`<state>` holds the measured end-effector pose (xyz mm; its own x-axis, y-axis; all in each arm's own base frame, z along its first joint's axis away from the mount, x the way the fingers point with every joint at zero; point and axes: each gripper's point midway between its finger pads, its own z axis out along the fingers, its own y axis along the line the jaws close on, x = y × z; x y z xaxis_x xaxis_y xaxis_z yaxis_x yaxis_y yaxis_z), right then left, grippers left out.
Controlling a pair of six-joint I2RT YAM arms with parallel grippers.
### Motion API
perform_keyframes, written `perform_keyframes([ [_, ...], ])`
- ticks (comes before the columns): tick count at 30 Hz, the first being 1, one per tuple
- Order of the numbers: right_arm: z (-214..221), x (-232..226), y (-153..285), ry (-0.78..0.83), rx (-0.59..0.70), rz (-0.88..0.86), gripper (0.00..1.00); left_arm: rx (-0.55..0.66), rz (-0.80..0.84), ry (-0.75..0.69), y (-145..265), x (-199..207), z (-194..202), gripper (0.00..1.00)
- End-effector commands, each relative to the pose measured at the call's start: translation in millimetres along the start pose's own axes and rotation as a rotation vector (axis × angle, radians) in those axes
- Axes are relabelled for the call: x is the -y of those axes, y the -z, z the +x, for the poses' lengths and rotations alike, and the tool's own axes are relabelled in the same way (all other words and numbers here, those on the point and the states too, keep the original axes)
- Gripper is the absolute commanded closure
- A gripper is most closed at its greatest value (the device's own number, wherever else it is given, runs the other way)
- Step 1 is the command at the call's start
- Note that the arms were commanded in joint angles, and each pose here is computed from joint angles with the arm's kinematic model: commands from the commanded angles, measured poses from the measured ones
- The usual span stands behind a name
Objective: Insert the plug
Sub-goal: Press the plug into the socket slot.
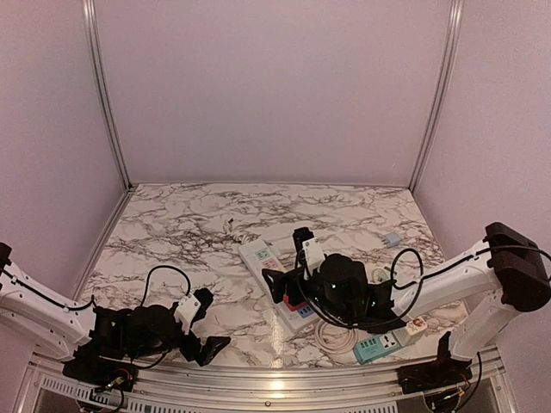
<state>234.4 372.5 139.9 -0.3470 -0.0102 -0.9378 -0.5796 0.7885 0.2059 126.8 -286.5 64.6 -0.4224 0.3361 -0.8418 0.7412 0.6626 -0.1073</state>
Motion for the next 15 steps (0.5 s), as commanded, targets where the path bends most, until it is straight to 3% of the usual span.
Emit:
perform_keyframes([
  [1, -32, 13, 10, 0.021, 0.049, 0.116, 0.01, 0.100, -0.009, 0.033, 8, -5, -9, 0.01],
  [6, -27, 36, 9, 0.075, 0.038, 0.258, 0.01, 0.162, 0.014, 0.059, 17, -6, -6, 0.01],
  [15, 80, 84, -11, 0.126, -0.157, 0.465, 0.01, 0.140, 0.004, -0.006, 11, 1, 10, 0.01],
])
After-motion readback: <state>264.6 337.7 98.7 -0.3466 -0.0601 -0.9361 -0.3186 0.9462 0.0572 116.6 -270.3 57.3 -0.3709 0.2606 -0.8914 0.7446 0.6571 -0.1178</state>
